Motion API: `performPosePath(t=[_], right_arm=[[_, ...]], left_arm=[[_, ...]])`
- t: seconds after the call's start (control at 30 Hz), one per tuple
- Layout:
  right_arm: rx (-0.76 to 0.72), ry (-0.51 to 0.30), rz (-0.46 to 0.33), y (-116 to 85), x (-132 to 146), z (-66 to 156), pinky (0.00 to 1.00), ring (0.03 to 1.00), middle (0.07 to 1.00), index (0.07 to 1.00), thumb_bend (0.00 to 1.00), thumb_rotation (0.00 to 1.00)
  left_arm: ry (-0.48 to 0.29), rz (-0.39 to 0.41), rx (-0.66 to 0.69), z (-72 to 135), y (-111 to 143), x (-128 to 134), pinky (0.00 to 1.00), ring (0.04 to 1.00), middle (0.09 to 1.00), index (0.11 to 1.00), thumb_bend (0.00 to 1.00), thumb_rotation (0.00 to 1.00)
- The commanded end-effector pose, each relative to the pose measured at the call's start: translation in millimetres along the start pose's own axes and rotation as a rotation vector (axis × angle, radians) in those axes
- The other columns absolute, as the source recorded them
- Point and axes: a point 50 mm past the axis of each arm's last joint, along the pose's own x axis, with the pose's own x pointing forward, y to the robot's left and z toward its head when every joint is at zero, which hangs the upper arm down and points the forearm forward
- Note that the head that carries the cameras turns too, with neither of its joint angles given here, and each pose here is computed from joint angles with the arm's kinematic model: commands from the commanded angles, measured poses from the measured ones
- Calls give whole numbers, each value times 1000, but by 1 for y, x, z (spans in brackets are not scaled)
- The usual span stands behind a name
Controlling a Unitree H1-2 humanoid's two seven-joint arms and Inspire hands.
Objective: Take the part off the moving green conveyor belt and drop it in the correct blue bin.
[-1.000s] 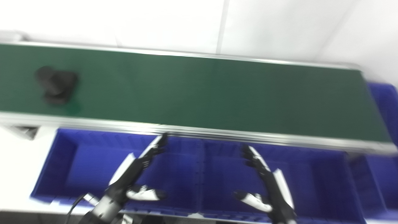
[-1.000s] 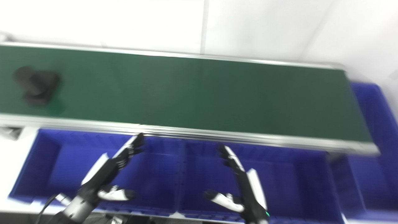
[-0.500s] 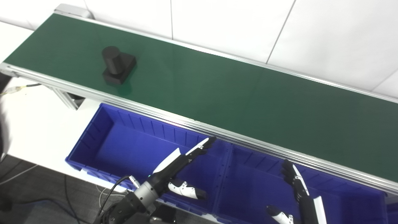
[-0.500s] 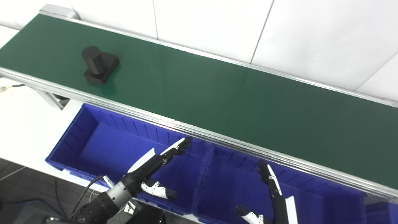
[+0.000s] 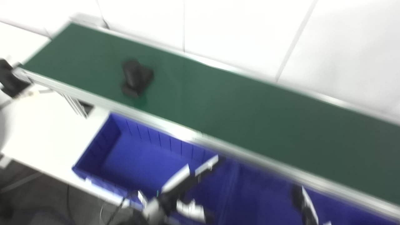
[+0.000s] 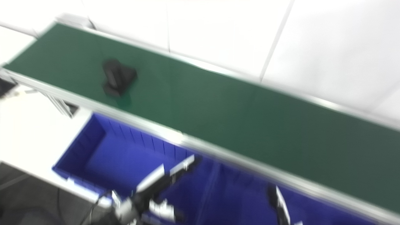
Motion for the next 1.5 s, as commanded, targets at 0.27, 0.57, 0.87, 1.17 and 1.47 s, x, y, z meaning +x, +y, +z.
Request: performPosePath(t=[0.27,0.57,0.87,1.17,1.47], right_arm=[[9,-76,-8,-1,-3,0,866,897,907,928,874,688],[-40,-55,-10,-1,-3,3,787,872,891,918,907,718],[-53,-71,-28,-1,-2,2,771,861,877,912,918,728],[-53,-90,-65,-8,-1,9,765,849,861,901,904,729],[-50,-146,-125,-27,6,22,803,861,871,905,976,736]], left_arm=[[-48,10,4,-1,0,2,942,987,1000,997,1000,674],[-48,4,19,-1,2,2,942,983,994,996,1000,672],[-53,11,29,-1,3,4,919,971,991,995,1000,680],[-42,77,79,2,0,7,913,981,1000,1000,1000,699],[-45,134,124,3,-3,12,907,976,1000,1000,1000,711]])
